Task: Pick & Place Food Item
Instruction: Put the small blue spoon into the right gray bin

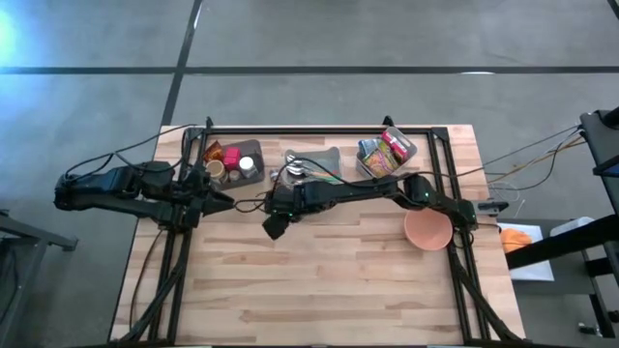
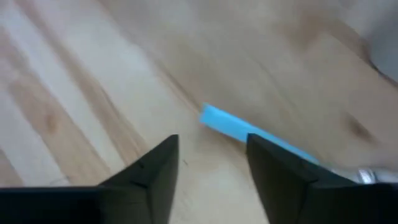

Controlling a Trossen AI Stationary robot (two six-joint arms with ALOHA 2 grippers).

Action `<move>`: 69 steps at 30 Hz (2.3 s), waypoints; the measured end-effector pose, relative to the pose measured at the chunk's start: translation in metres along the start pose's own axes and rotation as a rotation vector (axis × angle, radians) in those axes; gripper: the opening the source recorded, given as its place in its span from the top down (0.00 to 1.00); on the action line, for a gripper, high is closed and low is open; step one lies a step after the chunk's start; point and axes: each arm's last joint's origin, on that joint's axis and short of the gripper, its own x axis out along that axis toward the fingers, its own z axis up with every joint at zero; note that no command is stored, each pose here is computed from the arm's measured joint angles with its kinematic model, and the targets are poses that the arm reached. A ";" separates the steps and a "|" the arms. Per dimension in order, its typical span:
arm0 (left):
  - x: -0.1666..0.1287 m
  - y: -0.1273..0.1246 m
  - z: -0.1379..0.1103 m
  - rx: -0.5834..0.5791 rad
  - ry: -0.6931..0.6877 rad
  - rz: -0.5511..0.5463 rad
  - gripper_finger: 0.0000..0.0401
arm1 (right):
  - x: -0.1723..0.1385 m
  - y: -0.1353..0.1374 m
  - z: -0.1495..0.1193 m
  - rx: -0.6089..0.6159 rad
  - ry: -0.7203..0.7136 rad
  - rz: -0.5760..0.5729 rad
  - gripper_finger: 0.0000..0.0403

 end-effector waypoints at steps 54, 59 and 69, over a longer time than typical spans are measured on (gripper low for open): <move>0.000 0.001 -0.001 -0.005 0.011 0.011 0.69 | 0.050 -0.053 -0.018 -0.668 0.176 -0.002 0.88; 0.000 0.001 -0.001 -0.005 0.011 0.011 0.69 | 0.049 -0.051 -0.017 -0.637 0.174 -0.004 0.94; 0.000 0.001 -0.001 -0.005 0.011 0.011 0.69 | 0.041 -0.037 -0.017 -0.659 0.154 0.014 0.95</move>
